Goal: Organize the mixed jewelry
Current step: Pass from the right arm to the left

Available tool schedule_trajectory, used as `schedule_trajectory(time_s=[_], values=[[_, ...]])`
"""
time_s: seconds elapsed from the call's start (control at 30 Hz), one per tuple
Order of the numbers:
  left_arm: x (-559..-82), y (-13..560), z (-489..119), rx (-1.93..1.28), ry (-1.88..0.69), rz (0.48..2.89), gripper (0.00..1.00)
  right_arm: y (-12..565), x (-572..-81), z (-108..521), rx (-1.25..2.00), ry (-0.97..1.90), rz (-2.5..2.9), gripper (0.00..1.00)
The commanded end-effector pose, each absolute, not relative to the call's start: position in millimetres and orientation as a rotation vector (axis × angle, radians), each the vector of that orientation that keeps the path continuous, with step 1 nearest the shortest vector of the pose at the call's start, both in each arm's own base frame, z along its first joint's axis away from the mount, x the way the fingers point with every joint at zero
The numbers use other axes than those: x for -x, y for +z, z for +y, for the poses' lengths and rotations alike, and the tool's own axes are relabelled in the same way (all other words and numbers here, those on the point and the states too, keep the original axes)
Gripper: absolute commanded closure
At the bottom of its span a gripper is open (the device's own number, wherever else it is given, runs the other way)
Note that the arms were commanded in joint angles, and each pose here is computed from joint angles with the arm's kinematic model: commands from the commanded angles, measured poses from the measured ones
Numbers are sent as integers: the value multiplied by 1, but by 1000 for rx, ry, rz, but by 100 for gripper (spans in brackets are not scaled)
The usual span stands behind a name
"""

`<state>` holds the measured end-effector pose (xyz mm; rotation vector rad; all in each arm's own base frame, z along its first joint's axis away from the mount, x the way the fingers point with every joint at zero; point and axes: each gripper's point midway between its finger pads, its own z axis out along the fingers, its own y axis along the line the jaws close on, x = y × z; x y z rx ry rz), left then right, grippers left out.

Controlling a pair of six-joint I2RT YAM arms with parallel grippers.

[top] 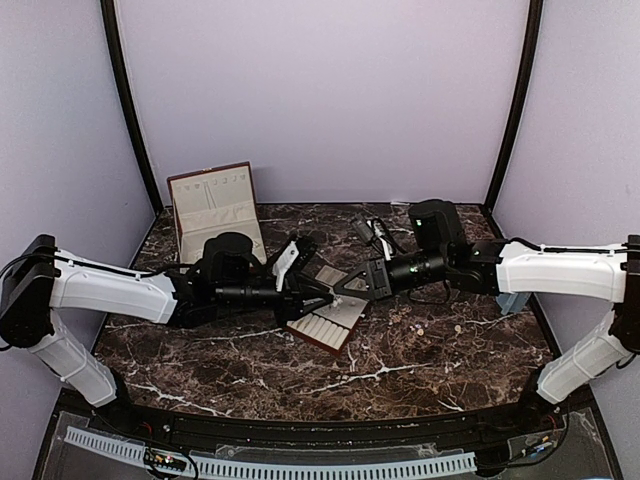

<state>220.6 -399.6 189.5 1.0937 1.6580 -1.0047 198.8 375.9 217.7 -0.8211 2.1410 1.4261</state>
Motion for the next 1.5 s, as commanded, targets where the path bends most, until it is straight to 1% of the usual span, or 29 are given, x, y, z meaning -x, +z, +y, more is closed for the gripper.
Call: schedule_trajectory(time_s=[0.0, 0.33, 0.47, 0.6, 0.7, 1.0, 1.03, 1.07, 1.17, 1.23, 1.33, 1.47], values=[[-214, 197, -402, -1103, -1040, 1627, 77, 236, -199, 378, 830, 1464, 2062, 100], [-208, 202, -404, -1110, -1078, 1590, 82, 237, -199, 380, 827, 1486, 2058, 100], [-206, 202, -405, -1117, -1093, 1585, 86, 237, -200, 380, 826, 1485, 2057, 100], [-203, 203, -405, -1121, -1100, 1578, 92, 235, -200, 379, 817, 1478, 2061, 100], [-203, 203, -404, -1114, -1095, 1578, 99, 233, -201, 378, 809, 1467, 2069, 100], [-213, 205, -393, -1026, -1027, 1595, 100, 224, -203, 374, 795, 1429, 2093, 100], [-215, 207, -391, -1012, -1016, 1591, 100, 222, -203, 374, 795, 1426, 2096, 96], [-219, 206, -388, -989, -988, 1602, 100, 222, -203, 374, 793, 1423, 2097, 89], [-230, 209, -380, -935, -911, 1616, 100, 223, -207, 373, 780, 1403, 2094, 65], [-238, 211, -372, -899, -845, 1623, 100, 225, -210, 371, 767, 1382, 2086, 54], [-250, 219, -357, -835, -738, 1630, 100, 228, -217, 367, 734, 1347, 2077, 46], [-265, 226, -335, -775, -574, 1643, 100, 233, -227, 358, 677, 1289, 2060, 39]])
